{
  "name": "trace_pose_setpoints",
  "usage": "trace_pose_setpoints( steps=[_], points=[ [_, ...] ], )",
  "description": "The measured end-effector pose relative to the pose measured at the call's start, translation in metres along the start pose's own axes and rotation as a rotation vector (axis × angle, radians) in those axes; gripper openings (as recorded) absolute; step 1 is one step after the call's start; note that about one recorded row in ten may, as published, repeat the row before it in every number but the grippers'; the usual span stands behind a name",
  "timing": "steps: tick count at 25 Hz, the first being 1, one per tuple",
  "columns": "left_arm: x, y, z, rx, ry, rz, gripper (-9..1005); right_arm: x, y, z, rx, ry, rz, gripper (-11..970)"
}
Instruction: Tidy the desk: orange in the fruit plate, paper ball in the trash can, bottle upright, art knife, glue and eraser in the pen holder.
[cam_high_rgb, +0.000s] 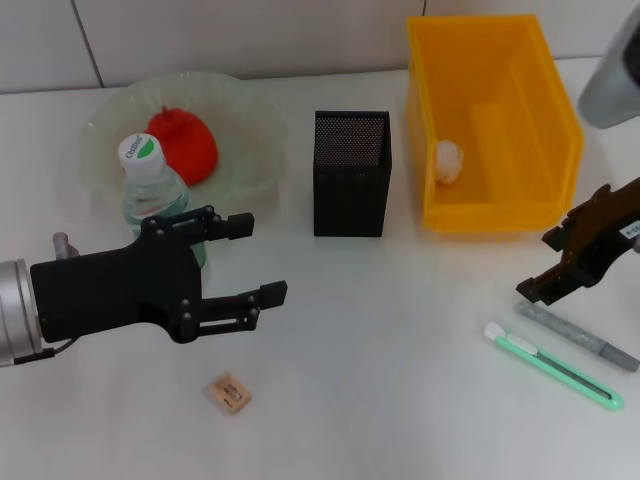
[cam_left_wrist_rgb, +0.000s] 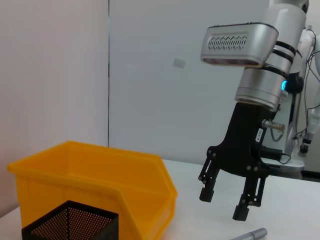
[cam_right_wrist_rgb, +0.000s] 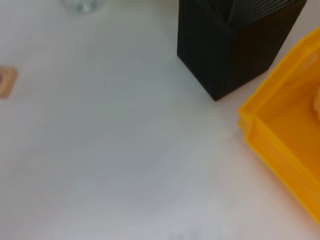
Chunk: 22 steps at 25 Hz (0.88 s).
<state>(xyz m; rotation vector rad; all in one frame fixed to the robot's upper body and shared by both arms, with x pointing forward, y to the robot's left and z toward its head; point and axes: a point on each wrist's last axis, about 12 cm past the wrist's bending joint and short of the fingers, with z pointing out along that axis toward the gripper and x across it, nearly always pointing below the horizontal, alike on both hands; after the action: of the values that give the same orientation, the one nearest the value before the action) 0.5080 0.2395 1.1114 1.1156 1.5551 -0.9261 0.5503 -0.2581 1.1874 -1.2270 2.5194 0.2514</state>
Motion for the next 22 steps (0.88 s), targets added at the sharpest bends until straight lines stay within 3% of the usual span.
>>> trace_pose_setpoints(
  steps=[7,22],
  points=[
    [0.001,-0.001,0.0,0.006,0.001,-0.004,806,-0.014,0.015,0.011,0.0,0.09,-0.026,650],
    [0.002,-0.003,0.001,0.013,-0.001,-0.014,806,-0.011,0.02,0.022,-0.034,0.154,-0.012,639]
  ],
)
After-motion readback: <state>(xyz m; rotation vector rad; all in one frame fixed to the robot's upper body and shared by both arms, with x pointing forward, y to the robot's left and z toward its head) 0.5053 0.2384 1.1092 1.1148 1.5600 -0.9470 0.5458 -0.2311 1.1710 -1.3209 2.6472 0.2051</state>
